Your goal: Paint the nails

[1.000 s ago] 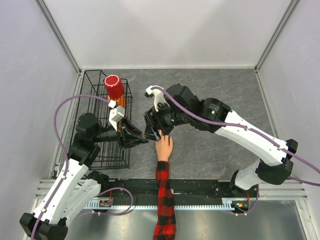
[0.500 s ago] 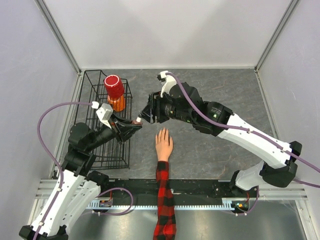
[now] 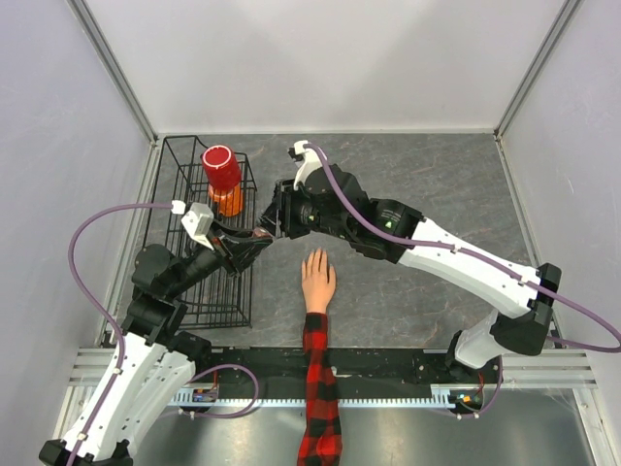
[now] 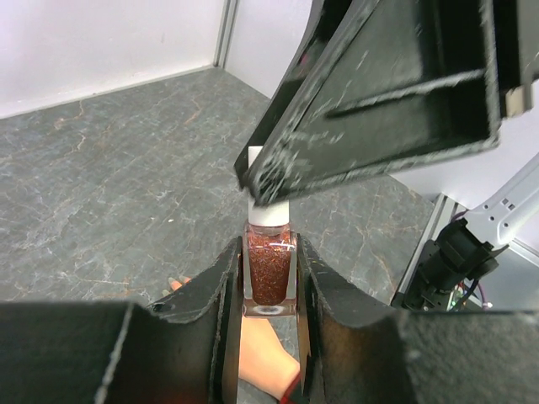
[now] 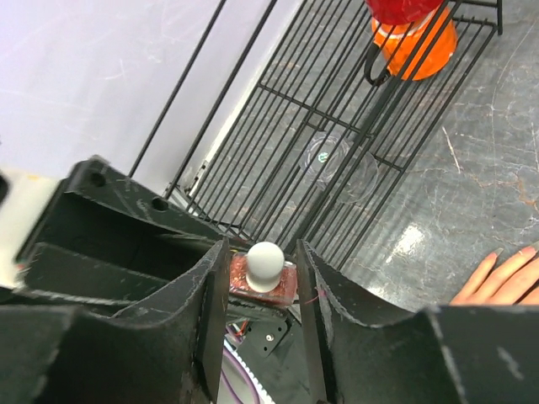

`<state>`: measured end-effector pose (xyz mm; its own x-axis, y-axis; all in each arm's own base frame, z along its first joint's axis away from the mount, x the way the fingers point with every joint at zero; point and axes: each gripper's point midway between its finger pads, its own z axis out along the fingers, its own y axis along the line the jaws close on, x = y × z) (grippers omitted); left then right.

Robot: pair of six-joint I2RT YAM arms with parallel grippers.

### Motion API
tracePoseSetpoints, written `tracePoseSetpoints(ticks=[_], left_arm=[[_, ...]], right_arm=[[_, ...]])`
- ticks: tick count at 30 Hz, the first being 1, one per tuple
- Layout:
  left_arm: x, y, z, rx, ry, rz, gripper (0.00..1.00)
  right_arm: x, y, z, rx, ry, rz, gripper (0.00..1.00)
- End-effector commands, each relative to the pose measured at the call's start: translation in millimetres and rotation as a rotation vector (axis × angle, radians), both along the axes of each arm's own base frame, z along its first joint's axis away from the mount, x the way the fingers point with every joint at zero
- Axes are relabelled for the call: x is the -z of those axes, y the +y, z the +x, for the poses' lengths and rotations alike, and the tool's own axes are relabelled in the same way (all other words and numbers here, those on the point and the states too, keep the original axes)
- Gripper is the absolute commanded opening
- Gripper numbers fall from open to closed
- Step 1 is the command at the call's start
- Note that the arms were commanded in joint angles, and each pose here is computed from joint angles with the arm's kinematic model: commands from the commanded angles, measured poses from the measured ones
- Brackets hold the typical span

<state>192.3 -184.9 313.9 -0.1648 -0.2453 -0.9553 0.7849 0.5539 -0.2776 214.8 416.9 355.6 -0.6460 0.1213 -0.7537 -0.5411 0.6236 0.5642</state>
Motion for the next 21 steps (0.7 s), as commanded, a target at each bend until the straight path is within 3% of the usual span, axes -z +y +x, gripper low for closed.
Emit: tracePoseSetpoints(ticks=[1, 5, 12, 16, 18, 21], left_arm=[[-22, 2, -1, -0.018, -0.059, -0.050, 0.02], [-22, 2, -1, -0.013, -0.057, -0.051, 0.02], [-18, 0, -2, 0.001, -0.032, -0.049, 0.02], [-15, -4, -1, 0.021, 0.021, -0.034, 0.04], [-16, -4, 2, 0.018, 0.033, -0.026, 0.17], [-8, -5, 1, 0.025, 0.061, 0.000, 0.23]], right_arm=[[-20, 5, 3, 0.018, -0.030, 0.051, 0.43], [-17, 7, 4, 0.013, -0.038, 0.039, 0.35], [-11, 5, 6, 0.002, -0.073, 0.005, 0.00], [-10, 6, 3, -0.027, -0.087, -0.007, 0.00], [-11, 5, 2, -0.032, -0.094, -0.008, 0.00], [-15, 3, 1, -0.043, -0.109, -0.009, 0.00]])
